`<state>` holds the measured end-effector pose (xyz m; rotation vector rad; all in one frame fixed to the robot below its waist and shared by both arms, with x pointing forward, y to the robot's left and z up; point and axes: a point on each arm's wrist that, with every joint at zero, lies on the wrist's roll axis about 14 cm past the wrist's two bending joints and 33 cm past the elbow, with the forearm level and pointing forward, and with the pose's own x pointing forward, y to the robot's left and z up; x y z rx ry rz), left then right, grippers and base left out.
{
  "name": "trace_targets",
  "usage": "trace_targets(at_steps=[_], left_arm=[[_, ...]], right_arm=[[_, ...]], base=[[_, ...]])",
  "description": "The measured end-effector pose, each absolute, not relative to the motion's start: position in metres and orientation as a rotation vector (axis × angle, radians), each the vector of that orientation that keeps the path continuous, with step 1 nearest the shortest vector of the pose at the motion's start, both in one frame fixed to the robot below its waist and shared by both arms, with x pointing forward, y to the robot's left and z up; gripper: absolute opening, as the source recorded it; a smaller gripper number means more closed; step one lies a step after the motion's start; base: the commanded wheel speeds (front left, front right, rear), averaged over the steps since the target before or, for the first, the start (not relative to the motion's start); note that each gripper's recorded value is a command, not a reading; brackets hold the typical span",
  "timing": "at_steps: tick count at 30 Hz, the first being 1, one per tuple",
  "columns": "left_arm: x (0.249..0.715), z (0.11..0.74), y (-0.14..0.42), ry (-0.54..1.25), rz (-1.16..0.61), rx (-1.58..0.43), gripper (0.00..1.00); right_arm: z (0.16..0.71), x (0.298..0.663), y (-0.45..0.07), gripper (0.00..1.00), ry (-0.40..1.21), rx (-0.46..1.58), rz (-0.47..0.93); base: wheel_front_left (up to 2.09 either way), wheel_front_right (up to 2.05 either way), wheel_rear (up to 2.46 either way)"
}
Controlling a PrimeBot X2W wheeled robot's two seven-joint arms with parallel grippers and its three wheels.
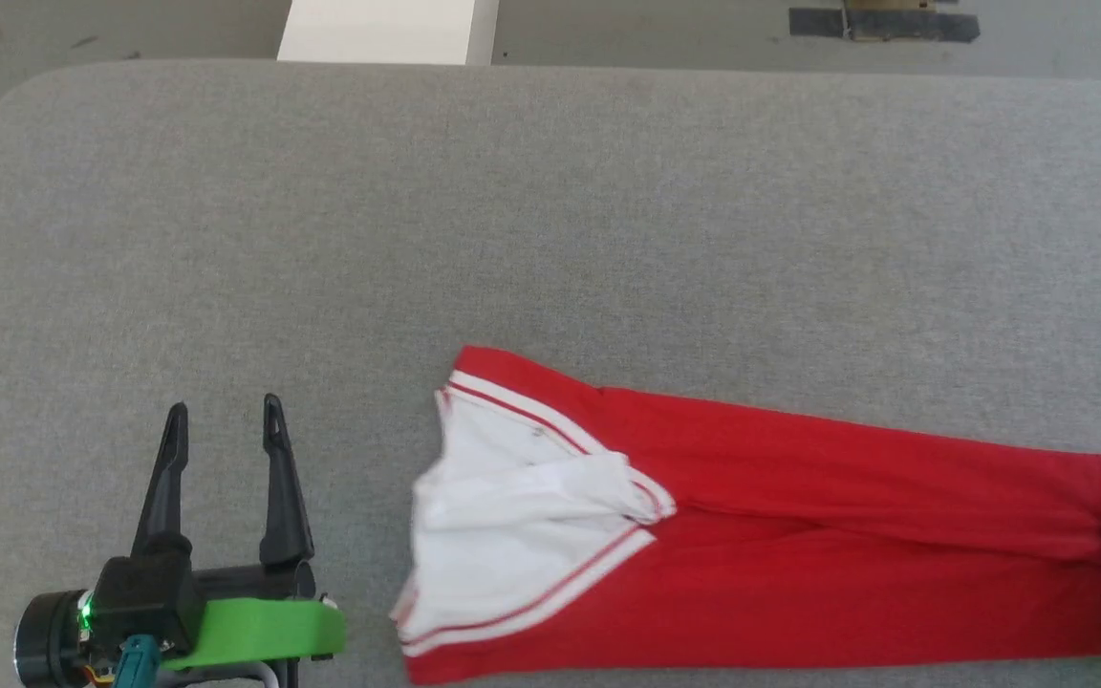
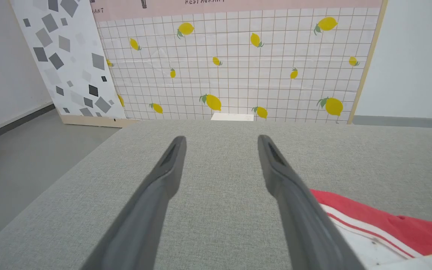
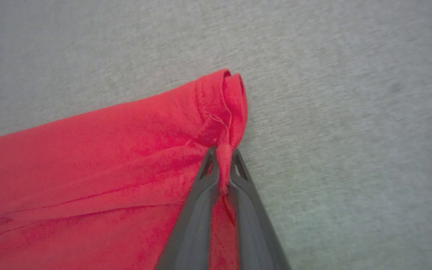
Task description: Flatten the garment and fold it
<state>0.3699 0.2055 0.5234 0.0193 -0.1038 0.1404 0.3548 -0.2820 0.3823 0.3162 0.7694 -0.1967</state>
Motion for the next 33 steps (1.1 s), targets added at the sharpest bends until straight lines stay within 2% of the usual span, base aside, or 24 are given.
trace_targets(at_steps=[7, 11, 14, 23, 33], left_arm=[[0.364, 0.525, 0.198, -0.107, 0.121, -0.004, 1.00], [0.363, 0.527, 0.192, -0.115, 0.104, -0.019, 1.00], [0.362, 0.528, 0.190, -0.119, 0.101, -0.029, 1.00], [0.357, 0.527, 0.187, -0.119, 0.102, -0.057, 1.00], [0.355, 0.521, 0.194, -0.100, 0.121, -0.062, 1.00]], right_arm=[[0.430, 0.350, -0.366, 0.00, 0.644, 0.192, -0.385], [0.445, 0.350, -0.377, 0.00, 0.647, 0.138, -0.387], [0.447, 0.359, -0.351, 0.00, 0.669, 0.142, -0.298], [0.458, 0.369, -0.198, 0.00, 0.741, 0.312, 0.148], [0.477, 0.370, -0.089, 0.00, 0.765, 0.267, 0.507]], base=[[0.00, 0.00, 0.00], [0.00, 0.00, 0.00], [0.00, 0.00, 0.00], [0.00, 0.00, 0.00], [0.00, 0.00, 0.00]])
